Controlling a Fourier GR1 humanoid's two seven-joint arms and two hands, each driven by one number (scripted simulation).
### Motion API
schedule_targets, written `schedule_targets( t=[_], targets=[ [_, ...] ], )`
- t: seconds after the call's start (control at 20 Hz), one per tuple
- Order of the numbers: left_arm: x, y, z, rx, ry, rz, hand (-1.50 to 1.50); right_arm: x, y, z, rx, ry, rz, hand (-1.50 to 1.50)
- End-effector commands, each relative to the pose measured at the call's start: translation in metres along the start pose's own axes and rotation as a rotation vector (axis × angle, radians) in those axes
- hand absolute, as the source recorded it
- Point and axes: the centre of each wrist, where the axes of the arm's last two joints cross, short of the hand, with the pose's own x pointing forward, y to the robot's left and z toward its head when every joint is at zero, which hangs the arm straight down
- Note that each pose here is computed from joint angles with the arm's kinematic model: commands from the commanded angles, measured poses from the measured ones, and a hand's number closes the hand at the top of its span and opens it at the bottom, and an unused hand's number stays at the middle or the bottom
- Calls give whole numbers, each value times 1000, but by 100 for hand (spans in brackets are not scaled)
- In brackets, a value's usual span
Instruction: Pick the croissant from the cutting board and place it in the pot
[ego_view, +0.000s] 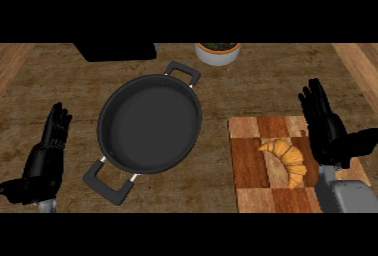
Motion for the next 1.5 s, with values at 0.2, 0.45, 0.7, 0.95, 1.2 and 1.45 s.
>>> schedule_targets(
  t=[0.2, 0.45, 0.7, 0.95, 1.2, 1.45],
  targets=[
    [-12, 59, -19, 62, 232, -285, 0, 18, 10, 4, 374, -74, 182, 150],
    [-29, 60, -14, 52, 471, -249, 0, 10, -23, 13, -102, -358, 550, -150],
    [-15, 60, -37, 43, 521, -254, 0, -1, -20, 74, -44, -415, 619, -150],
    [-17, 45, -27, 35, 515, -264, 0, 31, -18, 93, 22, -285, 809, -150],
    [-5, 48, -49, 38, 515, -254, 0, 70, -38, 92, 75, -114, 1088, -150],
    [-2, 46, -53, 17, 496, -261, 0, 106, -26, 96, 211, 76, 1255, -150]
  ],
)
